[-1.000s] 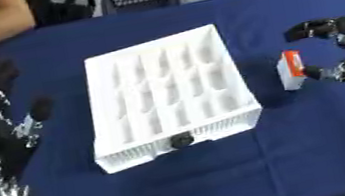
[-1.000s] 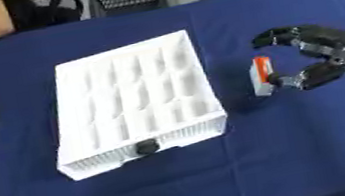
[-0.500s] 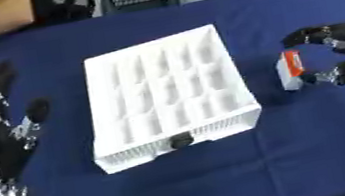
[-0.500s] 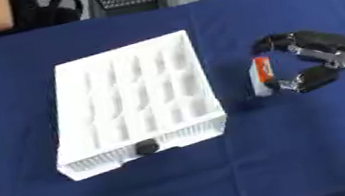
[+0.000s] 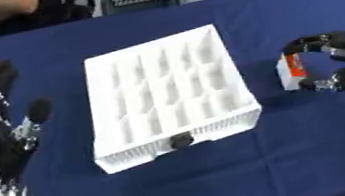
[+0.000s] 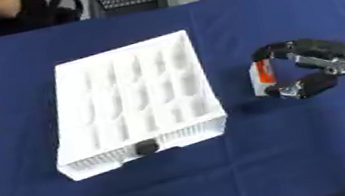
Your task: Pick up objects on the table and place them in the box.
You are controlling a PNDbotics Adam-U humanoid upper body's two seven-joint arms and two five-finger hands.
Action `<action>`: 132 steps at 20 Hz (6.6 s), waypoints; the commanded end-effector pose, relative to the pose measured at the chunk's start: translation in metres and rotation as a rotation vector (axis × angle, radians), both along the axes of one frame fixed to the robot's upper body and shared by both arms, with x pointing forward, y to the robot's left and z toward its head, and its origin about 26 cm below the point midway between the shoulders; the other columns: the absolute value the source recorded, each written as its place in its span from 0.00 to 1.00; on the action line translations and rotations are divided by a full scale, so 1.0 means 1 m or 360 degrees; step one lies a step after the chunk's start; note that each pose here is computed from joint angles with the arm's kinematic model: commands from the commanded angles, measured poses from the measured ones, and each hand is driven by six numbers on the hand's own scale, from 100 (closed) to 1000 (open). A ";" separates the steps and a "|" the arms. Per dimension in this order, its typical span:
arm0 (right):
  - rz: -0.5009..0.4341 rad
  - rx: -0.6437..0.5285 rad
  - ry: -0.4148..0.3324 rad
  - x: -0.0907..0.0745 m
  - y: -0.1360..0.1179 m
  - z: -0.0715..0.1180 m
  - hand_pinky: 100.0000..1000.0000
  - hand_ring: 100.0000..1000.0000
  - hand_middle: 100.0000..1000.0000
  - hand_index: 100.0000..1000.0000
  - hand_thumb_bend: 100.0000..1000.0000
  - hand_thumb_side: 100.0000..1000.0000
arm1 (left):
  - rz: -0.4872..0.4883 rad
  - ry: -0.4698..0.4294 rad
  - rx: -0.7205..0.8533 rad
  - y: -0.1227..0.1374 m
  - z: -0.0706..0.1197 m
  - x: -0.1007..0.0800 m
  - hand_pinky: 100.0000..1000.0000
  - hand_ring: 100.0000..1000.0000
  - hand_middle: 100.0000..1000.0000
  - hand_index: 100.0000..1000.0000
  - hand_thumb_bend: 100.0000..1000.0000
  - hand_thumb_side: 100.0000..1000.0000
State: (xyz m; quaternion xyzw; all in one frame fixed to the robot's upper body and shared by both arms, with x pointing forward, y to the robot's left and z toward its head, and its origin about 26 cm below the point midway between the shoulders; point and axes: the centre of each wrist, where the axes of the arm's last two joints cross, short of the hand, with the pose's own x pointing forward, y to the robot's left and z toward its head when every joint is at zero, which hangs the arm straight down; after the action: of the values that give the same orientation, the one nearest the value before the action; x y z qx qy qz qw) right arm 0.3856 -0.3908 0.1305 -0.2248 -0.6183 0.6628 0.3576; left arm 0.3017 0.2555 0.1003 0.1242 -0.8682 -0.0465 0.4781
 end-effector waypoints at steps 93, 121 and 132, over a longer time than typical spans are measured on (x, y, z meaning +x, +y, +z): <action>0.0060 -0.0154 0.0180 0.014 -0.016 -0.002 0.86 0.89 0.92 1.00 0.36 0.77 | -0.0030 -0.0010 -0.0002 -0.001 0.001 0.000 1.00 0.91 0.87 1.00 0.99 0.62; 0.0052 -0.0144 0.0115 0.014 -0.016 -0.001 0.84 0.87 0.85 0.99 0.34 0.77 | -0.0034 -0.0010 -0.0002 -0.002 0.001 0.000 1.00 0.91 0.87 1.00 0.99 0.62; 0.0064 -0.0137 0.0129 0.015 -0.015 0.000 0.85 0.87 0.88 1.00 0.41 0.84 | -0.0038 -0.0011 -0.0002 -0.002 0.001 0.000 1.00 0.91 0.87 1.00 0.99 0.62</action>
State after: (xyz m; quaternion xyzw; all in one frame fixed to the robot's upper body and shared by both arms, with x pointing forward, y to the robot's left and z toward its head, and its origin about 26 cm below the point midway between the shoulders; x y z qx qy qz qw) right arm 0.3995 -0.3987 0.1142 -0.2184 -0.5991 0.6594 0.3983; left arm 0.3023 0.2547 0.0966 0.1180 -0.8669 -0.0509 0.4816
